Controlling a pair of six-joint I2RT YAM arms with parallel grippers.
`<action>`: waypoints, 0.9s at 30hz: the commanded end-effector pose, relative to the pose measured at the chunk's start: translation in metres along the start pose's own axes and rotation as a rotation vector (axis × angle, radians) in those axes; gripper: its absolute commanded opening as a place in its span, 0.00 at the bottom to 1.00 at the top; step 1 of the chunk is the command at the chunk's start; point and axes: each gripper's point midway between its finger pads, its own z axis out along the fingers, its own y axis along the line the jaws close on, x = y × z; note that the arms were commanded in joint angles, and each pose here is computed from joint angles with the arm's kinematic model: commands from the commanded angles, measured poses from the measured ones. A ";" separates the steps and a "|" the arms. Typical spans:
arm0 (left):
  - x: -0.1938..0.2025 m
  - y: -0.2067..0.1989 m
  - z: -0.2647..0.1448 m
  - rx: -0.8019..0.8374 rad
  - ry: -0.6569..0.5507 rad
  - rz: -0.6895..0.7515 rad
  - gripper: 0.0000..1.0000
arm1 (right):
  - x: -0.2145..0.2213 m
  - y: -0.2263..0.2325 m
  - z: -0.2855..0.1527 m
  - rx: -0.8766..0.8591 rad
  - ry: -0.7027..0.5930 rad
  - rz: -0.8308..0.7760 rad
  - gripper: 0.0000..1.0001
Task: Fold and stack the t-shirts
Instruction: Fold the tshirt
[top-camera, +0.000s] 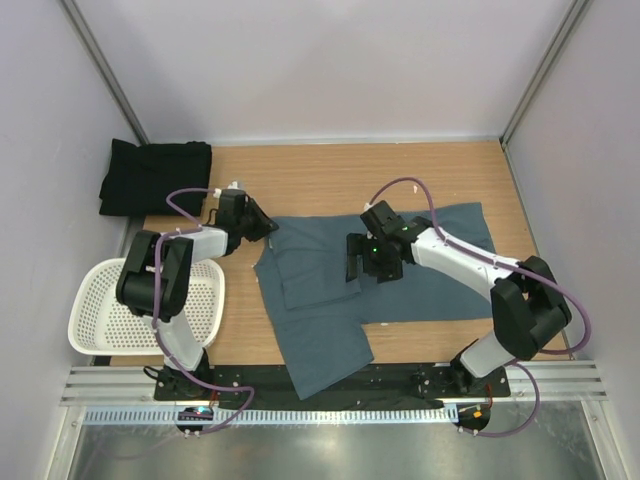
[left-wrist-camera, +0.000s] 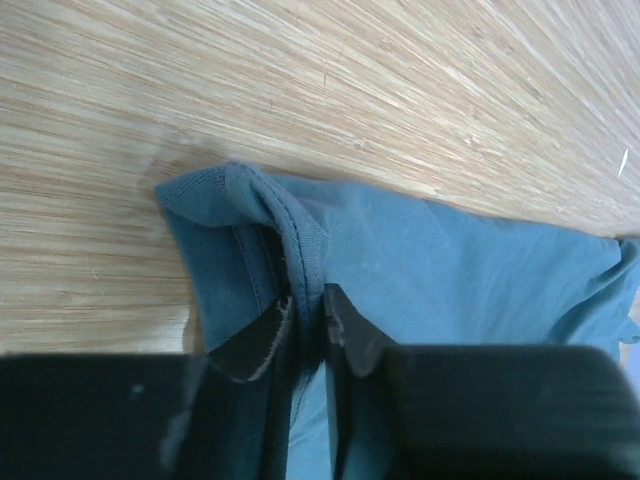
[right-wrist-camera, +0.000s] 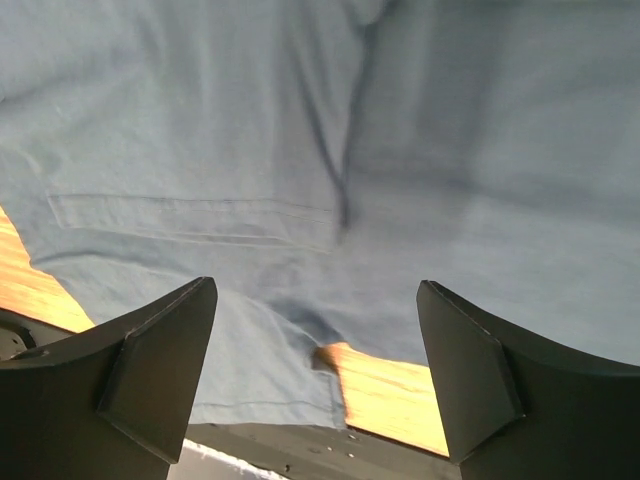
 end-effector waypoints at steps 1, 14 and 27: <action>-0.008 -0.008 0.004 0.028 -0.034 0.010 0.16 | -0.009 0.030 0.012 -0.072 -0.044 0.007 0.86; -0.010 0.010 0.001 -0.038 -0.077 0.050 0.02 | 0.012 0.130 0.039 -0.152 -0.022 -0.336 0.77; -0.010 0.009 0.019 -0.008 -0.053 0.134 0.00 | 0.028 0.173 0.077 -0.081 -0.072 -0.594 0.72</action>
